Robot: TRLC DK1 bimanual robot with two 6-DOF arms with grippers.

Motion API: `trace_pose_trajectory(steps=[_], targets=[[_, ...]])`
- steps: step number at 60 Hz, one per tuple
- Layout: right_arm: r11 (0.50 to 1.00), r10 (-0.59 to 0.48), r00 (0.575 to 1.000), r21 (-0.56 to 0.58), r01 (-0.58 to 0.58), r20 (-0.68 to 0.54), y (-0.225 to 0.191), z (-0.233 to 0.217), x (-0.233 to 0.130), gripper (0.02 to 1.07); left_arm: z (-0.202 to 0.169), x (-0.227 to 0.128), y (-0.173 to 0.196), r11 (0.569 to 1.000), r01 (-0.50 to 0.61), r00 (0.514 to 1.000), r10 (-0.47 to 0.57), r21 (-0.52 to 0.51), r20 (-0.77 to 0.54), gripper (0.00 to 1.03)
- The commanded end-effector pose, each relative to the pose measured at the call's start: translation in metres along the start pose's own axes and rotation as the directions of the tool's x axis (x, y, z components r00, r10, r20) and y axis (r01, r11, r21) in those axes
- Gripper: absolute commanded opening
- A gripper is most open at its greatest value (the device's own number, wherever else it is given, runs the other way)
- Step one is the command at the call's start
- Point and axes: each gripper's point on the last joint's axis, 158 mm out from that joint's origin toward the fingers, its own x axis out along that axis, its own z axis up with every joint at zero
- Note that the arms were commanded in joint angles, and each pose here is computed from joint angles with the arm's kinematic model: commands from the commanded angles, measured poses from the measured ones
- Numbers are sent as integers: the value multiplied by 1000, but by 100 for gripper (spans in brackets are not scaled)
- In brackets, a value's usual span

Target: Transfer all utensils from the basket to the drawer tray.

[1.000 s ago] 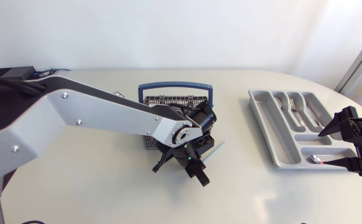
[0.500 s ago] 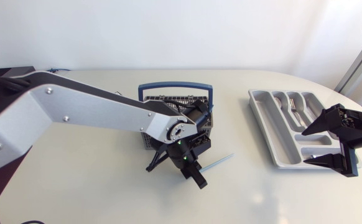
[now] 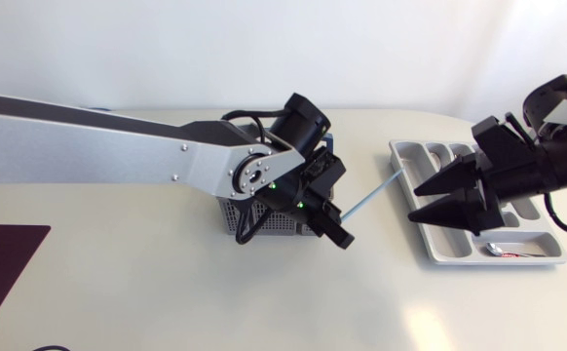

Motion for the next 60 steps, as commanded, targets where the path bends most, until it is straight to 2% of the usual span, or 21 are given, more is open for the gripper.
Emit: trace_pose_trajectory(steps=[1, 7, 19, 25, 27, 33, 36, 46, 51, 60], targets=[[982, 59, 998, 177, -63, 26, -3, 17, 7, 95, 15, -17, 1, 999, -2, 997, 6, -46, 82, 4], [947, 120, 990, 291, -138, 77, -12, 37, 14, 103, 35, -28, 1, 998, -2, 983, 12, -60, 181, 4], [889, 240, 960, 364, -277, 145, -12, 72, 35, 101, 55, -37, 9, 996, -35, 959, 58, -87, 277, 4], [874, 259, 949, 374, -310, 181, -10, 90, 40, 87, 60, -39, 15, 993, -72, 947, 97, -93, 307, 4], [874, 255, 948, 373, -310, 190, -10, 94, 42, 79, 61, -40, 17, 992, -86, 941, 113, -97, 318, 4], [865, 214, 949, 406, -295, 232, -20, 109, 44, 48, 66, -45, 26, 987, -111, 924, 145, -115, 353, 4], [866, 200, 950, 411, -286, 238, -23, 113, 47, 38, 68, -48, 30, 984, -125, 914, 165, -130, 369, 4], [866, 179, 950, 418, -275, 254, -23, 119, 51, 12, 72, -53, 34, 980, -142, 901, 186, -140, 392, 4], [867, 170, 950, 419, -270, 260, -22, 122, 53, 7, 72, -54, 34, 979, -145, 897, 192, -144, 399, 4], [864, 171, 952, 426, -269, 255, -19, 119, 54, 7, 74, -61, 38, 972, -175, 880, 225, -154, 419, 27]])
